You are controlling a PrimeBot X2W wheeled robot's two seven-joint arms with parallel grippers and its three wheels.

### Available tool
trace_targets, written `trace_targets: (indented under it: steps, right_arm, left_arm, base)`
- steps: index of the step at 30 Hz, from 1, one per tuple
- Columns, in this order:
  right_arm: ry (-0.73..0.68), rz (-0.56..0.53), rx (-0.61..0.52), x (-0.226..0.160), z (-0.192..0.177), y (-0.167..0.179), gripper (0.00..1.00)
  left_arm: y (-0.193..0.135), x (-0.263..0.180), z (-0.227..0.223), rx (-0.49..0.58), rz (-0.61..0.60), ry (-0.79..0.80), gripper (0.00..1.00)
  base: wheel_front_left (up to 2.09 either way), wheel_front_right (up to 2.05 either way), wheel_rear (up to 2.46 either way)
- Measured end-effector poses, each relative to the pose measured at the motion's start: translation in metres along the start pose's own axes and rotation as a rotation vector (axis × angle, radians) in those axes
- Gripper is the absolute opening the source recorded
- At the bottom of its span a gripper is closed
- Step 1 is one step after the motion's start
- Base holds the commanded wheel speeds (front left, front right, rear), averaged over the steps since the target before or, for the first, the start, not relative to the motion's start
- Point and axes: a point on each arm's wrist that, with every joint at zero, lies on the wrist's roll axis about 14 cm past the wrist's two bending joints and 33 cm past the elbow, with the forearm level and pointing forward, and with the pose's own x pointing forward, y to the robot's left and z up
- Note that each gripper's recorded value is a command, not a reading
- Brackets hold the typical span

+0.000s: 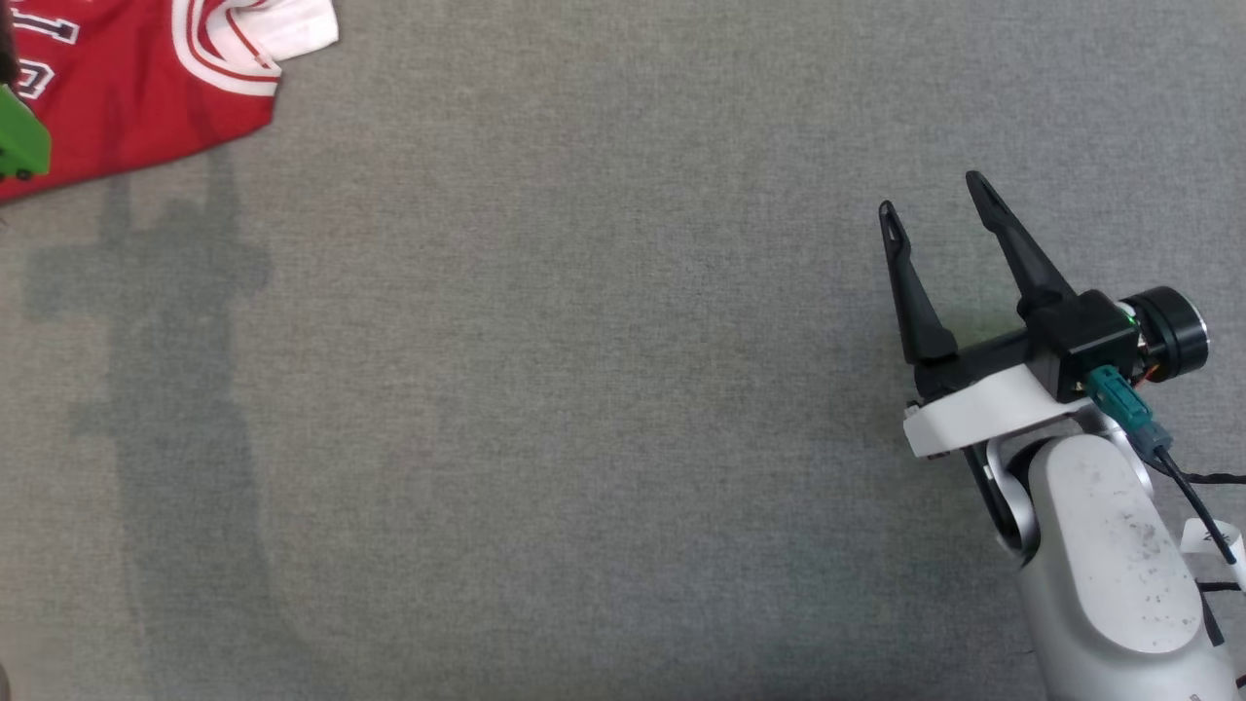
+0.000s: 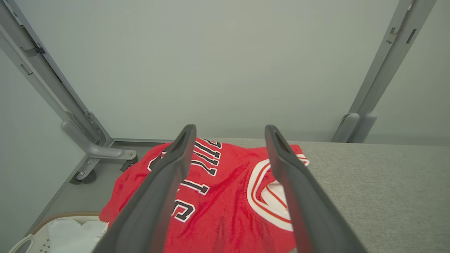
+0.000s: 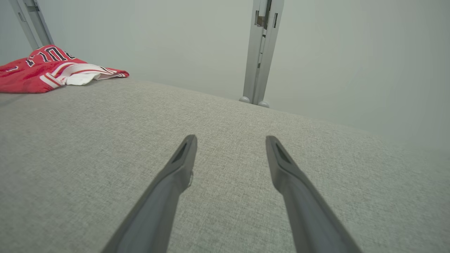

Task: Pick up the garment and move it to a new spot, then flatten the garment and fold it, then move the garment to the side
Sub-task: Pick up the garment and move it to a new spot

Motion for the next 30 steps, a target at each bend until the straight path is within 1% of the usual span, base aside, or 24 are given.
trace_targets:
  steps: [5, 10, 17, 21, 22, 23, 24, 25, 26, 30]
  right_arm:
    - [0.043, -0.038, -0.046, 0.001, -0.019, -0.019, 1.0]
    - [0.073, -0.077, -0.065, 0.002, -0.034, -0.035, 1.0]
    - [0.091, -0.11, -0.084, 0.003, -0.046, -0.049, 1.0]
    - [0.092, -0.118, -0.089, 0.002, -0.047, -0.053, 1.0]
    - [0.092, -0.12, -0.09, 0.001, -0.047, -0.053, 1.0]
    - [0.092, -0.12, -0.09, 0.001, -0.047, -0.053, 1.0]
    - [0.09, -0.12, -0.09, 0.001, -0.046, -0.053, 1.0]
    - [0.089, -0.121, -0.089, 0.001, -0.045, -0.053, 1.0]
    - [0.087, -0.12, -0.09, 0.001, -0.044, -0.053, 1.0]
    - [0.079, -0.118, -0.083, 0.0, -0.04, -0.052, 1.0]
  left_arm:
    - [-0.018, 0.026, -0.058, -0.042, -0.036, 0.156, 1.0]
    - [-0.036, 0.035, -0.118, -0.031, -0.081, 0.334, 1.0]
    - [-0.041, 0.039, -0.163, -0.023, -0.099, 0.464, 1.0]
    - [-0.039, 0.039, -0.174, -0.02, -0.099, 0.518, 1.0]
    - [-0.038, 0.039, -0.175, -0.016, -0.099, 0.526, 0.92]
    - [-0.037, 0.038, -0.176, -0.016, -0.097, 0.532, 0.71]
    - [-0.035, 0.038, -0.176, -0.014, -0.095, 0.535, 0.32]
    - [-0.034, 0.038, -0.176, -0.01, -0.094, 0.538, 0.07]
    - [-0.032, 0.037, -0.176, -0.003, -0.09, 0.539, 0.0]
    - [-0.02, 0.035, -0.168, 0.01, -0.064, 0.505, 0.0]
  base:
    - [0.0, 0.0, 0.0]
    - [0.0, 0.0, 0.0]
    - [0.0, 0.0, 0.0]
    - [0.0, 0.0, 0.0]
    - [0.0, 0.0, 0.0]
    - [0.0, 0.0, 0.0]
    - [0.0, 0.0, 0.0]
    - [0.0, 0.0, 0.0]
    - [0.0, 0.0, 0.0]
    - [0.0, 0.0, 0.0]
